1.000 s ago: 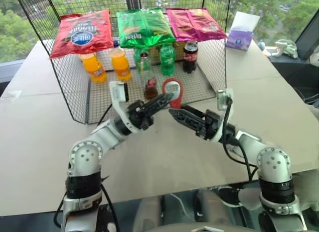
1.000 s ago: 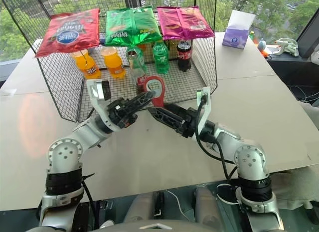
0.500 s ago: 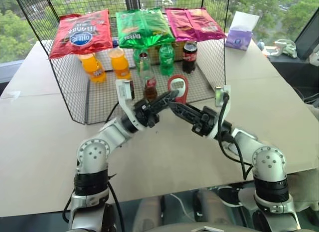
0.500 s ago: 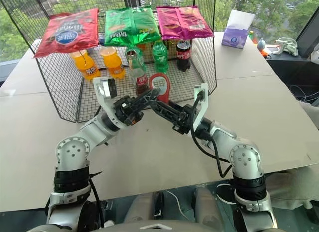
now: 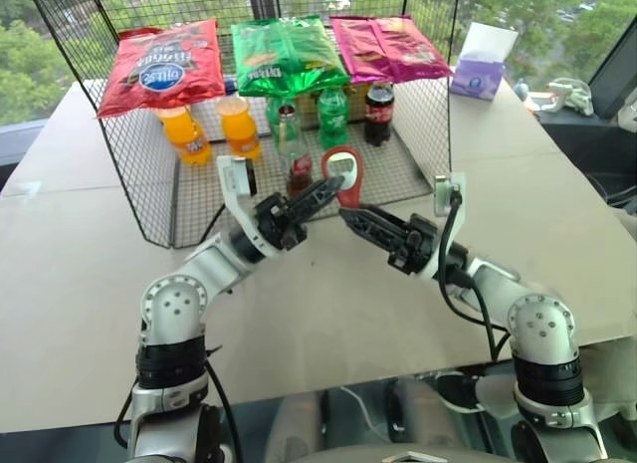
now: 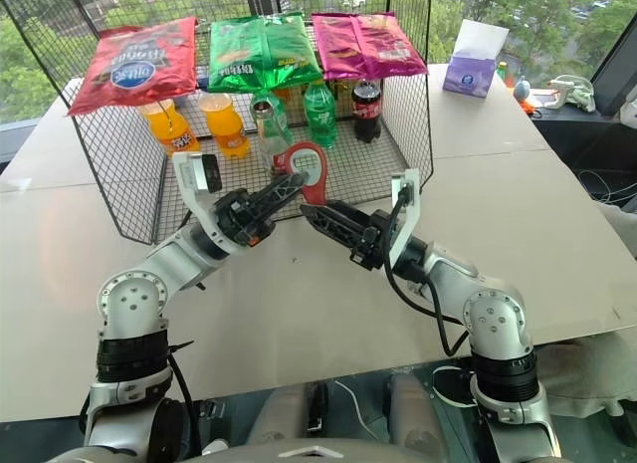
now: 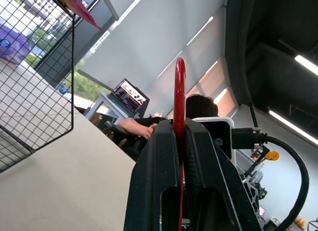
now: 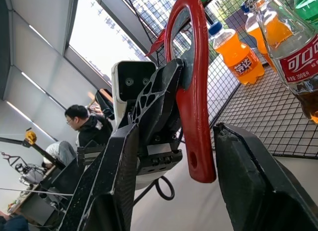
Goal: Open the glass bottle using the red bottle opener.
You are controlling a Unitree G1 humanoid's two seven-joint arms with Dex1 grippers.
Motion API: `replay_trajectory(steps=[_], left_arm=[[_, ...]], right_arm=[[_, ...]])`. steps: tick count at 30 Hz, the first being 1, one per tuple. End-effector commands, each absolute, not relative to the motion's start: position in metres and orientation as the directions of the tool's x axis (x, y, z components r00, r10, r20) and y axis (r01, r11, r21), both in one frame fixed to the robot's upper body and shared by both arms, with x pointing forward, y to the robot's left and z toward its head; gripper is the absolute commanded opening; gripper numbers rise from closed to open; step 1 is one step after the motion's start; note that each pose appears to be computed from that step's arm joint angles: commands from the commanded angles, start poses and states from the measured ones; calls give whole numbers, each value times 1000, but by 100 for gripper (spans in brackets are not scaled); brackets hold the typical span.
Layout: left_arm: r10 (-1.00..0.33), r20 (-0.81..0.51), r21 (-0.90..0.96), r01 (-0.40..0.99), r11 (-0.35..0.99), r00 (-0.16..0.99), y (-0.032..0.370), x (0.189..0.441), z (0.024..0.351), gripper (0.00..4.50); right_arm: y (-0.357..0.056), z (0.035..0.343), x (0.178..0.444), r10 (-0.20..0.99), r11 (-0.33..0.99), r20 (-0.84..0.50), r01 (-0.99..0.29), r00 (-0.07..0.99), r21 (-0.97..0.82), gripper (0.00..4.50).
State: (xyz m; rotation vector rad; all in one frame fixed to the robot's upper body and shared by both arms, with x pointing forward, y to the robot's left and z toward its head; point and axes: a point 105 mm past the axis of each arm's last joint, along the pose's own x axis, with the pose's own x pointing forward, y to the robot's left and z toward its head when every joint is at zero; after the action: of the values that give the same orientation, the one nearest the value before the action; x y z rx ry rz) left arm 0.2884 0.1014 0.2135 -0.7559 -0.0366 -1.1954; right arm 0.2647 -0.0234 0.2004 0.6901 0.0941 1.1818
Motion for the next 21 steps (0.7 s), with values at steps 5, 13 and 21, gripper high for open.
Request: replay_trajectory(steps=[5,13,21], left_arm=[[-824,435,-483,867,126,362,100,284,225,0],[-840,425,-484,869,103,336,97,280,225,0],[-855,407,-488,868,93,321,96,275,221,0]], right_arm=[[-21,216,260,871,169,335,-858,360,485,240],[-21,215,260,879,160,331,-867,342,472,38],[-21,216,263,874,172,335,-869,352,464,18]])
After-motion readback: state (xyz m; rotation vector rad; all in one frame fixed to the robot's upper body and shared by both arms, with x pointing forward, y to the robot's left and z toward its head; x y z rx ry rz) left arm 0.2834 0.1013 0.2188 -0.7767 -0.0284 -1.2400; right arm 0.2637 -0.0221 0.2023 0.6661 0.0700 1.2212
